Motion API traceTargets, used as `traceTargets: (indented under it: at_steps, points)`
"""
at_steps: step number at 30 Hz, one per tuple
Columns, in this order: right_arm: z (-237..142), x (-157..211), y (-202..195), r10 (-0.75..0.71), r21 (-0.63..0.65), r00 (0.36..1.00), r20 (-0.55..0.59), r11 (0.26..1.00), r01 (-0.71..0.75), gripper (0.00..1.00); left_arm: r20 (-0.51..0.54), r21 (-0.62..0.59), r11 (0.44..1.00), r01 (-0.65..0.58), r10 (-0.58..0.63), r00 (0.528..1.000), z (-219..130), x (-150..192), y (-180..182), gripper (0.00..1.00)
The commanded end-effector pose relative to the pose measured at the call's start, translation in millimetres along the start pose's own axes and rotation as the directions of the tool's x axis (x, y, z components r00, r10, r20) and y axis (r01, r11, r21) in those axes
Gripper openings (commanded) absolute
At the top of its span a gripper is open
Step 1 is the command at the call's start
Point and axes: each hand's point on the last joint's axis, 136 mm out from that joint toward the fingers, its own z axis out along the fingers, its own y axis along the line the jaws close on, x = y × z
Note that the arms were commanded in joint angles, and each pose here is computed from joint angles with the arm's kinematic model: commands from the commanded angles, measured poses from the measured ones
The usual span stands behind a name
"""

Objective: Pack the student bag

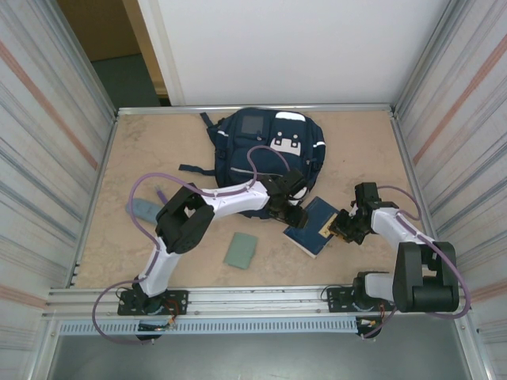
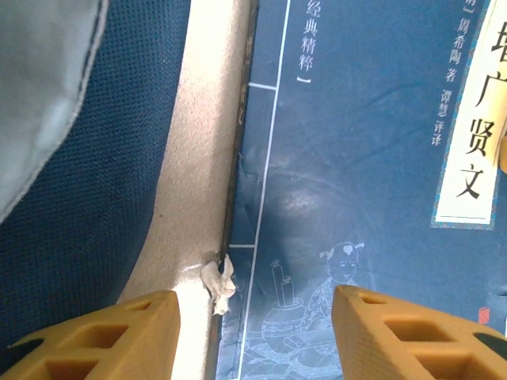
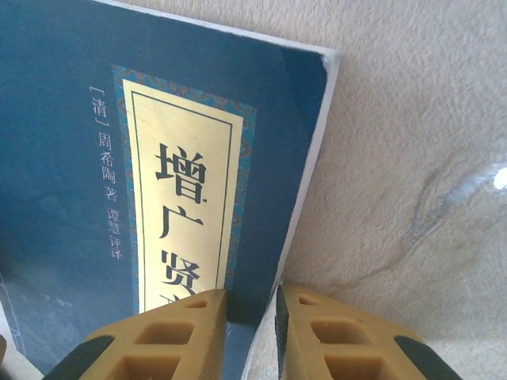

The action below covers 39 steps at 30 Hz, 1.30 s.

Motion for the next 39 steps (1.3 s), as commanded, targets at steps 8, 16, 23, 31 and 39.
traceTargets:
  at_steps: [8, 16, 23, 31, 39]
  points:
    - [3, -9, -7, -0.025, 0.042, 0.999, 0.029, 0.999, 0.024, 0.21, 0.015, 0.067, 0.996, 0.067, -0.068, 0.998, 27, -33, -4, 0.53]
    - [6, -14, -10, 0.012, 0.002, 0.999, 0.042, 1.0, -0.012, 0.18, -0.019, 0.173, 0.982, 0.077, -0.074, 0.997, 34, -31, -21, 0.52]
    - [5, -13, 11, -0.032, -0.126, 0.999, 0.041, 0.991, 0.036, 0.21, -0.05, 0.374, 0.924, 0.081, -0.067, 0.997, 30, -32, -55, 0.5]
    - [1, -14, 10, -0.021, -0.157, 0.998, 0.064, 0.987, 0.031, 0.22, 0.152, 0.488, 0.872, -0.041, -0.039, 0.988, -10, -54, -77, 0.47]
    - [-11, -18, 18, -0.03, -0.214, 0.992, 0.125, 0.975, 0.057, 0.24, 0.156, 0.45, 0.893, -0.032, -0.043, 0.987, -14, -56, -71, 0.28]
